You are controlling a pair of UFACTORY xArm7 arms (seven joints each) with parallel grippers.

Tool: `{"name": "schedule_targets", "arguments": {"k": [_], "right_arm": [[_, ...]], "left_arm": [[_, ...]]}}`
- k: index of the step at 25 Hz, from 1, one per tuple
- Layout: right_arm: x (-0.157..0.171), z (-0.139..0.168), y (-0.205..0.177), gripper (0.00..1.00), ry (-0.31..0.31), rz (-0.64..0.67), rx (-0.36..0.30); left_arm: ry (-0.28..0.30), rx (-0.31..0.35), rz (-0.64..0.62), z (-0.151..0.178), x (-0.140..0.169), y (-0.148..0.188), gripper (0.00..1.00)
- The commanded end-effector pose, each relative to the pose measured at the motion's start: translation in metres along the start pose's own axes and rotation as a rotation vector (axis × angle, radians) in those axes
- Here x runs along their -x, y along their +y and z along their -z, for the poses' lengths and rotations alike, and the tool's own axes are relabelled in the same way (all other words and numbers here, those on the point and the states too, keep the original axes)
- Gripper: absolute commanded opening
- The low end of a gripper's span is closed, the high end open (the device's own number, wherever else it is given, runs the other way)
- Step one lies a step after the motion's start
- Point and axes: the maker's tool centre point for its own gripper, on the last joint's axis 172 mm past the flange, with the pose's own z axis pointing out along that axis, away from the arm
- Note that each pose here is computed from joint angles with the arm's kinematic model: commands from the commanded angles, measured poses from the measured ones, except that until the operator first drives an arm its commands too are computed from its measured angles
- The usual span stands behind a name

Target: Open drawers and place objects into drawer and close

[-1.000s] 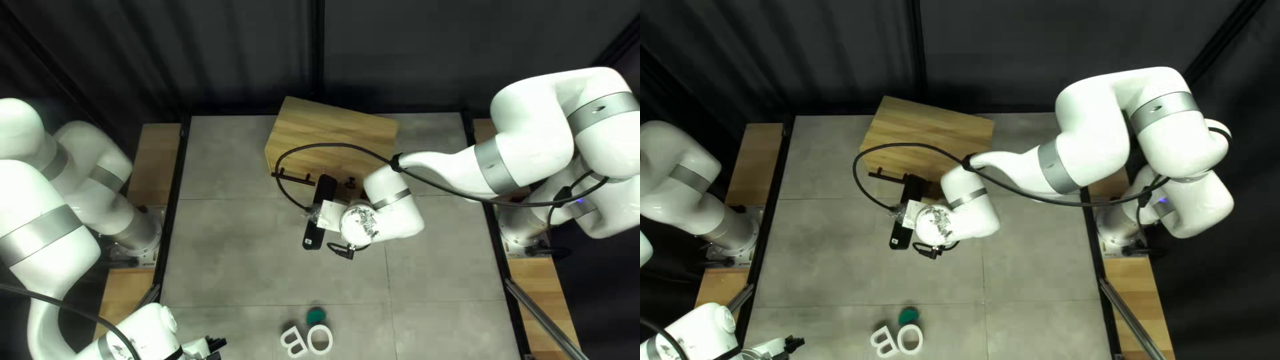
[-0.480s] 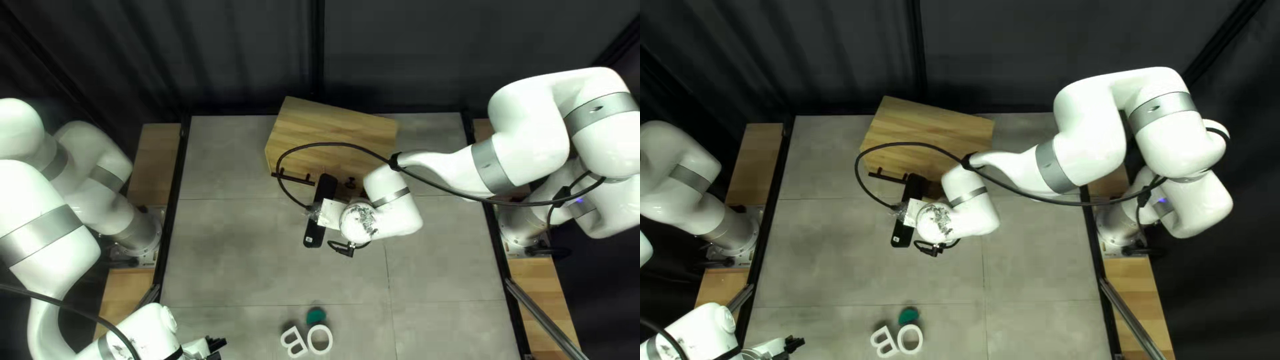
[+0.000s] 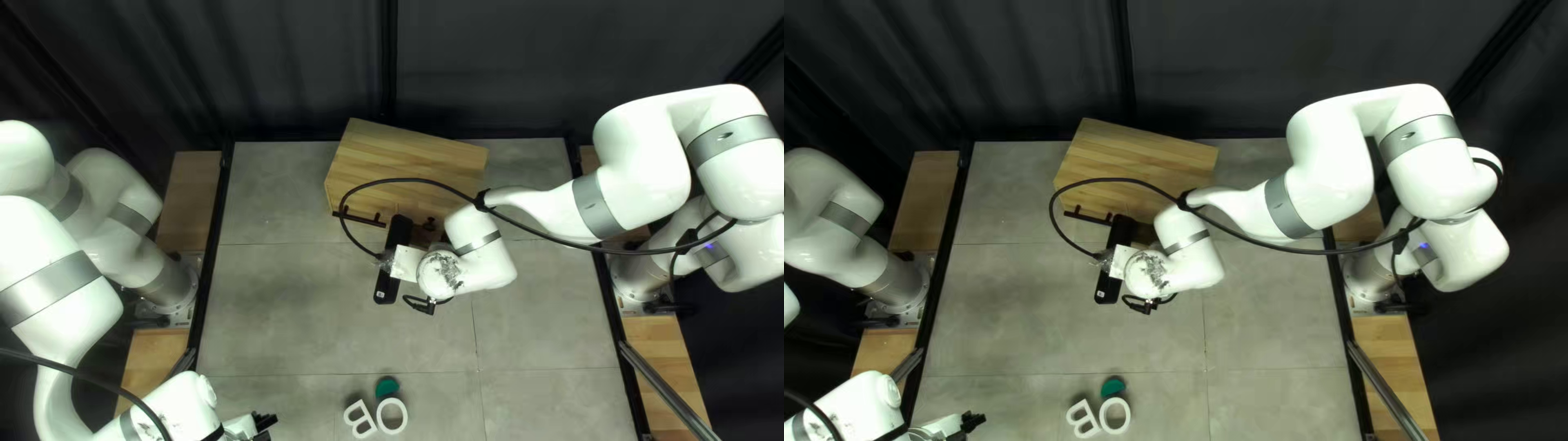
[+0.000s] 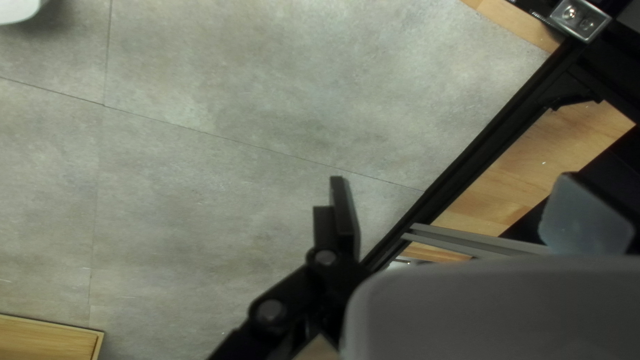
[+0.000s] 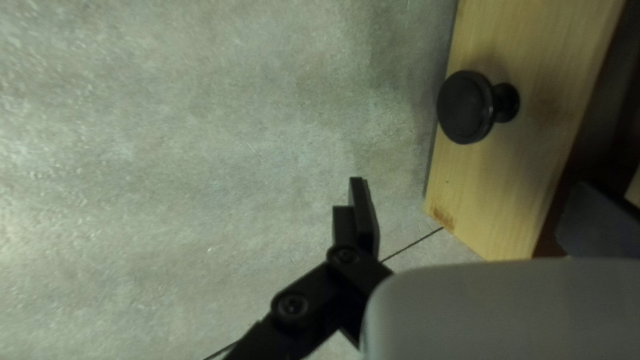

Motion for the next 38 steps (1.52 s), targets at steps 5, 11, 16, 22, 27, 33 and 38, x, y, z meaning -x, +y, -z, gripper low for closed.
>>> {"name": "schedule_targets", "arguments": {"k": [5,11,16,22,27,33,38], "right_arm": [[-0.002,-0.004,0.0,1.0,0.006,-0.009,-0.013],[-0.005,-0.008,0.003,1.0,0.012,-0.023,-0.029],[-0.007,-0.01,0.0,1.0,0.017,-0.058,-0.043],[-0.016,0.0,-0.001,1.0,0.017,-0.069,-0.04],[-0.024,0.002,-0.003,1.0,0.019,-0.064,-0.032],[-0.026,-0.002,-0.001,1.0,0.021,-0.059,-0.025],[-0.029,-0.006,0.001,1.0,0.023,-0.052,-0.017]], "left_arm": [[0.0,0.0,0.0,0.0,0.0,0.0,1.0],[0.0,0.0,0.0,0.0,0.0,0.0,1.0],[0.0,0.0,0.0,0.0,0.0,0.0,1.0],[0.0,0.0,0.0,0.0,0.0,0.0,1.0],[0.0,0.0,0.0,0.0,0.0,0.0,1.0],[0.0,0.0,0.0,0.0,0.0,0.0,1.0],[0.0,0.0,0.0,0.0,0.0,0.0,1.0]]}}
